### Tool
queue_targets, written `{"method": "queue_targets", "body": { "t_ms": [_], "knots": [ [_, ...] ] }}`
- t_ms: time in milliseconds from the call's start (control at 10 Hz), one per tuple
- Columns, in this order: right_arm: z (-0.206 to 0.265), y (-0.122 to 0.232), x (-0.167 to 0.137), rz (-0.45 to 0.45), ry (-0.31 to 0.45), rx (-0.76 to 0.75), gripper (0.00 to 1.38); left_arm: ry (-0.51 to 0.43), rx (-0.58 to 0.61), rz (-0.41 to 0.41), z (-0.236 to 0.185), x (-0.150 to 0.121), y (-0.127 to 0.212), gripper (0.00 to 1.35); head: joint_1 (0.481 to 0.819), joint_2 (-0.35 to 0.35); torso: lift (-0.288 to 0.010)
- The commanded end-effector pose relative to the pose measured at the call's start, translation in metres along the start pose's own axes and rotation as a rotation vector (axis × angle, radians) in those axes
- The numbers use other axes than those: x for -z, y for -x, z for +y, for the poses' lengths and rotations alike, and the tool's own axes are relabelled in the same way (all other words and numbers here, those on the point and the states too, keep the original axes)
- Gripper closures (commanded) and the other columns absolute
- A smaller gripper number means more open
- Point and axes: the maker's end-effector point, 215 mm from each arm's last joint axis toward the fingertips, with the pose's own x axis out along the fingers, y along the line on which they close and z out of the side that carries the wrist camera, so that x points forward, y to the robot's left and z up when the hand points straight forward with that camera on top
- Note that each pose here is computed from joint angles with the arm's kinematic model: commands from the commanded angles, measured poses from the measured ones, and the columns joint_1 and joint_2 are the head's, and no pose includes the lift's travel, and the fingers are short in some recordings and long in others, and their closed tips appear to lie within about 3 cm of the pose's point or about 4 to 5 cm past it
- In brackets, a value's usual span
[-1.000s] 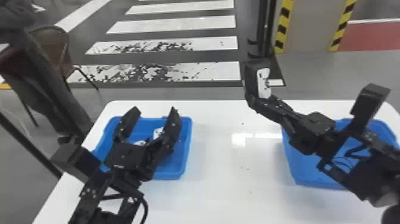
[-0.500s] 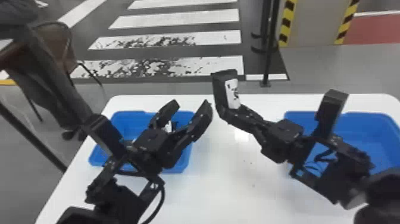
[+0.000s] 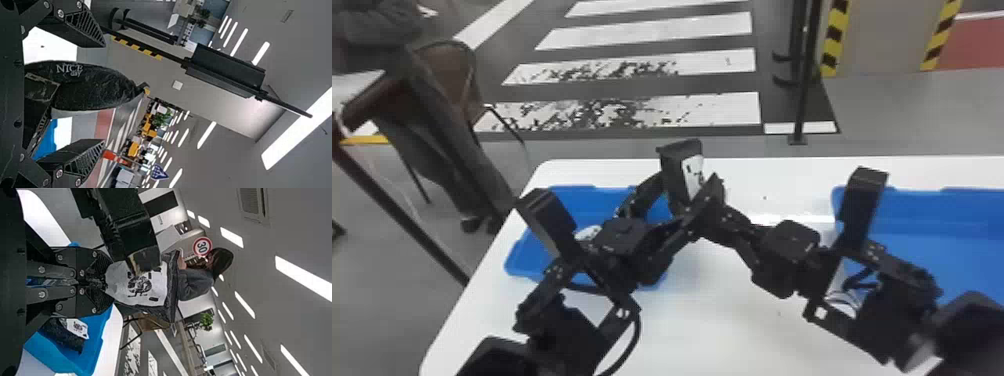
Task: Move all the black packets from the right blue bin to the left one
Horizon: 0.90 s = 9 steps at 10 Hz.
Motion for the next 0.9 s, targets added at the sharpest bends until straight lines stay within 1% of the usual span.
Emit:
{"method": "queue_targets", "body": {
  "t_ms": [0, 100, 200, 400, 500, 600, 700, 800],
  "knots": [
    [0.013, -0.007, 0.011, 0.025, -0.015, -0.031, 1.10, 0.004, 0.001, 0.012, 0.000, 0.003, 0.000, 0.22, 0.695, 0.218, -0.140],
    [0.011, -0.007, 0.016, 0.033, -0.027, -0.028, 1.10, -0.025, -0.005, 0.003, 0.001, -0.002, -0.001, 0.66, 0.695, 0.231, -0.140],
    [0.010, -0.006, 0.017, 0.034, -0.033, -0.028, 1.10, -0.021, -0.023, 0.002, 0.002, -0.003, 0.002, 1.23, 0.695, 0.240, -0.140],
    [0.009, -0.007, 0.014, 0.033, -0.029, -0.028, 1.10, -0.023, -0.041, 0.004, 0.005, -0.002, 0.005, 1.21, 0.695, 0.248, -0.140],
    [0.008, -0.007, 0.014, 0.032, -0.029, -0.027, 1.10, -0.032, -0.042, -0.005, 0.004, -0.005, 0.006, 1.21, 0.695, 0.249, -0.140],
    [0.006, -0.007, 0.012, 0.030, -0.027, -0.023, 1.10, -0.048, -0.040, -0.032, 0.002, -0.013, 0.005, 1.21, 0.695, 0.249, -0.140],
    [0.005, -0.008, 0.009, 0.016, -0.047, -0.026, 1.05, -0.060, -0.040, -0.048, 0.002, -0.018, 0.005, 1.21, 0.695, 0.249, -0.140],
    [-0.005, -0.002, 0.004, -0.011, -0.057, -0.006, 0.70, -0.076, -0.057, -0.054, 0.008, -0.022, 0.006, 1.21, 0.695, 0.249, -0.140]
  ]
}}
